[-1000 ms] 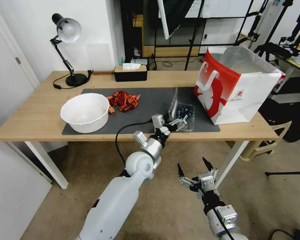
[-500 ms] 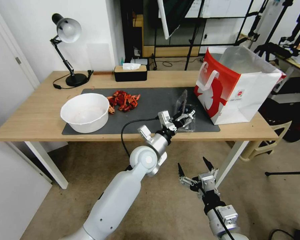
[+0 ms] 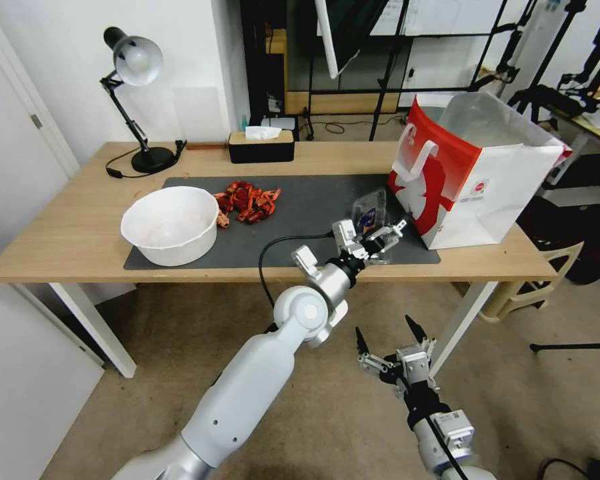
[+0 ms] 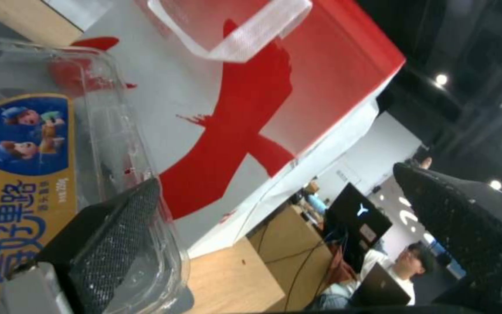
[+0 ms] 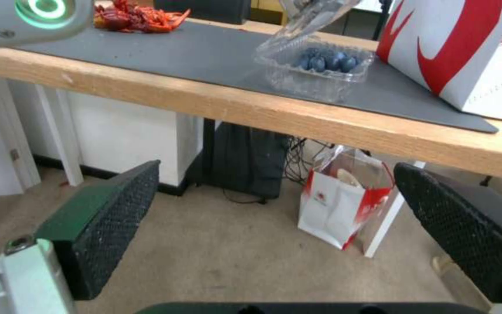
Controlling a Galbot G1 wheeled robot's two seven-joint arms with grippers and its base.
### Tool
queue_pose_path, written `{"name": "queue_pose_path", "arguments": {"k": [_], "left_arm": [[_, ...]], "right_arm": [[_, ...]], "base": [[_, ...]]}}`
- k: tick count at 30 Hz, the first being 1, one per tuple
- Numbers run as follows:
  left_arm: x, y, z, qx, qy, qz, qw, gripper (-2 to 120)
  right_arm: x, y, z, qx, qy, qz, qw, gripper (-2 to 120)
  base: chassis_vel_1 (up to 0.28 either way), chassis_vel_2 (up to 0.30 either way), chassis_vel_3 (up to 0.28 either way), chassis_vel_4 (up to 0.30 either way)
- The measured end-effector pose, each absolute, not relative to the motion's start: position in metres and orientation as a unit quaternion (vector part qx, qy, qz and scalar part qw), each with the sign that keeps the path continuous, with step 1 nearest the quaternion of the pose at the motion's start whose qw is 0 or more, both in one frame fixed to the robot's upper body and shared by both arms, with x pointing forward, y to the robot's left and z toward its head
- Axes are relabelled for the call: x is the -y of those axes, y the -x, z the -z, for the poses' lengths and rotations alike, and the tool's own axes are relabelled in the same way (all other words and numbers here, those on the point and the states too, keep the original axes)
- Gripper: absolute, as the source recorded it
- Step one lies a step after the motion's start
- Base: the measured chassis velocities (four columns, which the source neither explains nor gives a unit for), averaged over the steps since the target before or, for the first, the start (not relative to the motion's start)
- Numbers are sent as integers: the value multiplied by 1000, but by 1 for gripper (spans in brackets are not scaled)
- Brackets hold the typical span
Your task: Close the takeout container lid, then place the container into the takeout bag.
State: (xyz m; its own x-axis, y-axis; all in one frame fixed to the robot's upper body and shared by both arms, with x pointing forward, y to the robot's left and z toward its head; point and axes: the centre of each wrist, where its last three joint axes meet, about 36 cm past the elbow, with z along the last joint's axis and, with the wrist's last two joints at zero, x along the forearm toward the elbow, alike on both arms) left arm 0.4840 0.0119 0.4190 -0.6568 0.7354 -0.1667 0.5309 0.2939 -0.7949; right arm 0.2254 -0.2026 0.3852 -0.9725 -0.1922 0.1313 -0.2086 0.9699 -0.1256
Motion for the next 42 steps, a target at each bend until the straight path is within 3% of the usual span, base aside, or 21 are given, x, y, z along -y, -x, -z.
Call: {"name": "queue_pose_path", "arguments": {"k": [18,37,42], "left_arm": [[-11,-492,-419,805,374,-430,165,92],[-14,-498,-427,846,327,-373,197,21],[-14,-498,-427,847,325,-371,199,15]], "right_arm": [[202,-227,-385,991,-103,-69,57,100],[202,-230,-387,991,-102,-70,53,100],[202,-230,-388,991,-103,-70,52,100]], "base": [[0,0,0,0],[0,0,0,0],[0,0,0,0]]}}
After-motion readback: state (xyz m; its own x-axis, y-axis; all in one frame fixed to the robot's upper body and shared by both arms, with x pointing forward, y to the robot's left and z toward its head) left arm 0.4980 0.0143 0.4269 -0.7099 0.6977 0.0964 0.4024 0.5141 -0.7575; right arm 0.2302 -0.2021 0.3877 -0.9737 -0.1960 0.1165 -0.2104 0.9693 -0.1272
